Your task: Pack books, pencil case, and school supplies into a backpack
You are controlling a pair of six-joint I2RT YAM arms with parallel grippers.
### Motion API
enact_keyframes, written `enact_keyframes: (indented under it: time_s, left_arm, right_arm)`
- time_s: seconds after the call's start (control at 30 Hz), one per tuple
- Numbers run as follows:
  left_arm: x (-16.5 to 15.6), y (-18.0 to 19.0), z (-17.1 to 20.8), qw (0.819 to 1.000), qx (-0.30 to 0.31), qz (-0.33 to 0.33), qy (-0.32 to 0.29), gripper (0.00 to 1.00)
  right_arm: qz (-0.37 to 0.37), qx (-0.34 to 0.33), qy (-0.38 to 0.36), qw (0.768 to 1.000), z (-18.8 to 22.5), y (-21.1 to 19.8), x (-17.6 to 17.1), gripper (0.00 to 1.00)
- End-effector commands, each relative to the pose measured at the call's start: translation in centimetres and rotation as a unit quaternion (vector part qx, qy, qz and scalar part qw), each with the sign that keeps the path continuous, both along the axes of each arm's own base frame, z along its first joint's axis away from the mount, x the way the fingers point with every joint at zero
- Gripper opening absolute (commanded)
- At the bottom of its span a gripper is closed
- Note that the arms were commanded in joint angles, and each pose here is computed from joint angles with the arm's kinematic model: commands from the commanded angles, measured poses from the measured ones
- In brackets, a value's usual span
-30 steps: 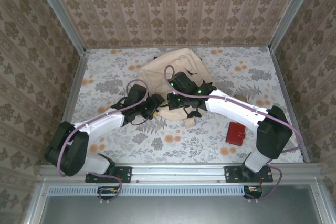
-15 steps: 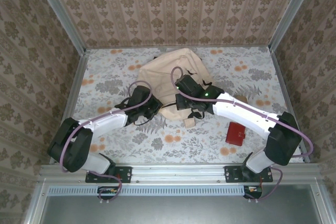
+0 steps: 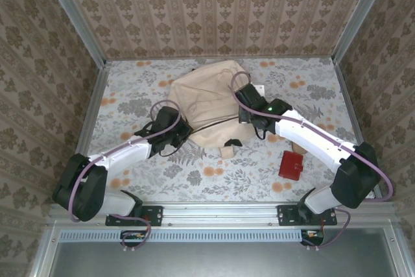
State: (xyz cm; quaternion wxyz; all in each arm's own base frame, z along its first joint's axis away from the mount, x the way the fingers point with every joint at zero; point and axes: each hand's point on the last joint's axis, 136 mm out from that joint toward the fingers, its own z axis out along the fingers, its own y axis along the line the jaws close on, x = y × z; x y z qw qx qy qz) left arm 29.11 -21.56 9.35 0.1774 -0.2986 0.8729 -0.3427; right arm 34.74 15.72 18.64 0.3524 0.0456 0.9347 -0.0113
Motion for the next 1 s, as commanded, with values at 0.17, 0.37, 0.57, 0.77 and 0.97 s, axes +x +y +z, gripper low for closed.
enact_keyframes:
  time_s: [0.17, 0.37, 0.57, 0.77, 0.97]
  left_arm:
    - [0.6, 6.6, -0.4, 0.996, 0.089, 0.009, 0.008, 0.0]
    - [1.2, 10.1, 1.2, 0.99, 0.143, -0.011, 0.015, 0.28]
    - [-2.0, 12.0, 2.8, 0.985, 0.171, -0.01, 0.022, 0.58]
    - [-4.0, 10.1, 3.7, 0.997, 0.079, -0.001, 0.013, 0.67]
    - [-4.3, 7.2, 4.1, 1.0, 0.007, 0.011, 0.011, 0.72]
  right_arm:
    - [0.087, 0.088, 0.022, 0.992, -0.6, 3.4, 0.0, 0.0]
    - [0.189, 0.18, 0.054, 0.964, -1.5, 10.7, -1.9, 0.0]
    - [0.246, 0.262, 0.079, 0.93, -2.3, 17.6, -3.1, 0.0]
    - [0.278, 0.293, 0.085, 0.911, -1.8, 22.2, -2.7, 0.0]
    - [0.291, 0.324, 0.072, 0.897, -0.4, 24.7, -2.2, 0.0]
